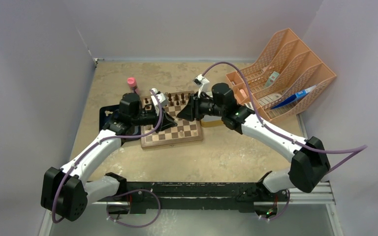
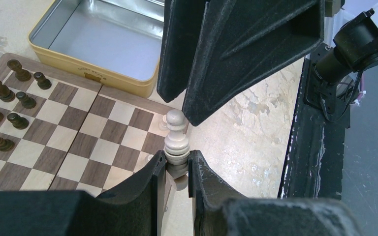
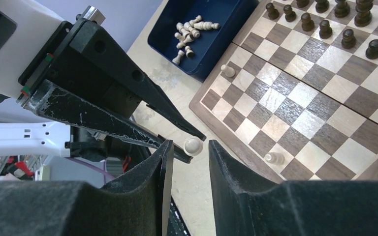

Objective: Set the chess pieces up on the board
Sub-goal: Pick up the chess piece from the storage box.

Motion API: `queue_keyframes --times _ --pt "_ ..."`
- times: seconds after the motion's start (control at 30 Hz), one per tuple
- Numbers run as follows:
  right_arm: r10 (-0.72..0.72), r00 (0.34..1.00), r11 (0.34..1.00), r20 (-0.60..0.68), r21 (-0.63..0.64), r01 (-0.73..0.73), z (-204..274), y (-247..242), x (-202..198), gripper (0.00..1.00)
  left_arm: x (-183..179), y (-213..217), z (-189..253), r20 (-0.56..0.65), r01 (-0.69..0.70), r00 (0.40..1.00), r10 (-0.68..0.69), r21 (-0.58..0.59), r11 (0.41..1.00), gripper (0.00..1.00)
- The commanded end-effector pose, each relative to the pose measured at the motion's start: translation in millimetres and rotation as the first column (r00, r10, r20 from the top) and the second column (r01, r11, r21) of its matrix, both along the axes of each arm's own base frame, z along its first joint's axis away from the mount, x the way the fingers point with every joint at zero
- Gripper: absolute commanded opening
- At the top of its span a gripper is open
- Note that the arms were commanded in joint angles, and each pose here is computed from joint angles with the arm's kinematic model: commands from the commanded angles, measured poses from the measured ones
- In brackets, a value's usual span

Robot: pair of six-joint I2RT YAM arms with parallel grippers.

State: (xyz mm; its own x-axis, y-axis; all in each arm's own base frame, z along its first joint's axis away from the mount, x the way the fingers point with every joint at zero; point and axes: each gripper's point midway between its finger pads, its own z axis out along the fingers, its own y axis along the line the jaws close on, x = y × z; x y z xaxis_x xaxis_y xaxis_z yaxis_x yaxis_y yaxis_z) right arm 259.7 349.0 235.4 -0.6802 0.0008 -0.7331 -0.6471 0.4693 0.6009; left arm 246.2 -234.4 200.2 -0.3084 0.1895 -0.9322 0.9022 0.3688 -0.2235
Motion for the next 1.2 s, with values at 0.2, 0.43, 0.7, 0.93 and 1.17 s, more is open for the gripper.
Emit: queue_keyframes --times 0.2,0.43,0.7,0.93,1.17 --pt "0.067 0.998 0.997 -0.019 0.039 -0.066 0 9 -9 0.3 -2 -4 13 0.056 0.025 0.998 -0.022 -0.041 0.999 0.0" --pt "0.053 0.998 0.998 -0.018 0.037 -0.053 -2 9 -7 0.25 -2 -6 18 0.078 0.038 0.996 -0.034 -0.058 0.998 0.0" --pt "0.027 0.999 0.999 0.024 0.034 -0.027 1 4 -4 0.13 -2 -4 16 0.086 0.029 0.996 -0.025 -0.047 0.998 0.0" --pt "-0.041 0.997 0.999 0.073 0.023 0.039 8 -4 5 0.1 1 -1 14 0.075 0.0 0.997 0.003 -0.033 0.999 0.0" --pt "-0.206 0.961 0.977 0.185 -0.012 0.212 9 -29 28 0.11 15 7 6 0.018 -0.131 0.991 0.132 -0.018 0.991 0.0"
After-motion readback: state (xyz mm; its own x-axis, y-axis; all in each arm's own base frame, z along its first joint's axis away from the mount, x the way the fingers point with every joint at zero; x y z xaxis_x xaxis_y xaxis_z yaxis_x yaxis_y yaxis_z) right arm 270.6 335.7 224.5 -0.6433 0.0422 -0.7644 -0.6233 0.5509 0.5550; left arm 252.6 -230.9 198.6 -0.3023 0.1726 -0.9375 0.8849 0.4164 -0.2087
